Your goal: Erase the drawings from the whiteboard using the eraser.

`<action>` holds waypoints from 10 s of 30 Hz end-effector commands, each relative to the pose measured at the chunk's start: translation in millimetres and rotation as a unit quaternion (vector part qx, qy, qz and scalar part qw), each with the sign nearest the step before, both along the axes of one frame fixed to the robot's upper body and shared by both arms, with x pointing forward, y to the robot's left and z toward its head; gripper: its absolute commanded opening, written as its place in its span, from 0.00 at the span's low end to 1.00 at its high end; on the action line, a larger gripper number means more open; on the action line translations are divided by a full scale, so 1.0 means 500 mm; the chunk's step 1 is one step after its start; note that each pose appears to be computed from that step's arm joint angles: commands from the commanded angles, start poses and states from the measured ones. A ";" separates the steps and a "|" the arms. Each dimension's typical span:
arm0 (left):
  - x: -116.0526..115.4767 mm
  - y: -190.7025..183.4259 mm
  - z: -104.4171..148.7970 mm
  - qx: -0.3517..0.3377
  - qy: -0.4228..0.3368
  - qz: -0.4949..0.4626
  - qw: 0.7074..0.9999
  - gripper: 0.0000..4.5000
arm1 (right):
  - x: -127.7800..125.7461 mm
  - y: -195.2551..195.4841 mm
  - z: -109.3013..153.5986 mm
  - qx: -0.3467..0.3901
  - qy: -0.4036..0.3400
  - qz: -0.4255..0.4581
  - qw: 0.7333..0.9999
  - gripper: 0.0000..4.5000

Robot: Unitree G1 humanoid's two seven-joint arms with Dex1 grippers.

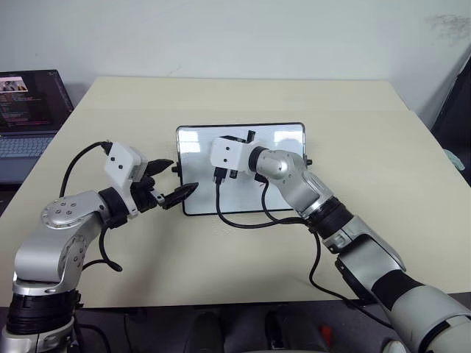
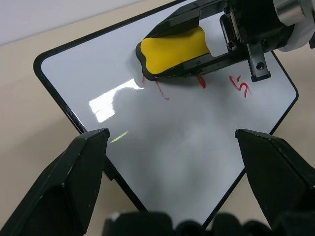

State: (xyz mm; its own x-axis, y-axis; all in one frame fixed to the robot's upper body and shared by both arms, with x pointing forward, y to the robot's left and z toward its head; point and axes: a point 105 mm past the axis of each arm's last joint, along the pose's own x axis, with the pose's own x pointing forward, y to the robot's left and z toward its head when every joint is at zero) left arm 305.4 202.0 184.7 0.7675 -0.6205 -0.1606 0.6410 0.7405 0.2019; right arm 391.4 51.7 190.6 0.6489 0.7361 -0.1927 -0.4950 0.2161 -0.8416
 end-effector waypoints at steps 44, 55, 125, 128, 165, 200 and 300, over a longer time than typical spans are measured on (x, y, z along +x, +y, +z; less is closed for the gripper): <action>-0.006 -0.005 0.021 0.003 -0.030 -0.003 1.000 1.00 | 0.015 -0.008 0.004 0.003 -0.014 -0.019 1.000 0.29; -0.006 -0.007 0.021 0.003 -0.030 -0.004 1.000 1.00 | 0.004 -0.011 -0.038 -0.032 0.025 -0.009 0.999 0.29; 0.018 0.006 0.039 -0.017 -0.057 0.028 0.998 1.00 | 0.008 -0.026 -0.060 -0.035 0.032 -0.021 0.999 0.29; 0.018 0.009 0.038 -0.017 -0.058 0.030 0.998 1.00 | 0.004 -0.032 -0.032 0.019 0.053 -0.019 0.998 0.29; -0.008 -0.046 -0.025 -0.036 -0.057 0.005 0.998 1.00 | -0.181 -0.218 -0.062 0.172 0.092 -0.010 0.981 0.29; -0.003 -0.039 -0.017 -0.023 -0.068 0.014 0.997 1.00 | -0.001 -0.097 -0.044 0.092 0.010 -0.074 0.993 0.29; 0.000 -0.039 -0.019 -0.041 -0.061 0.013 0.997 1.00 | -0.037 -0.013 -0.125 -0.085 0.074 0.033 0.993 0.29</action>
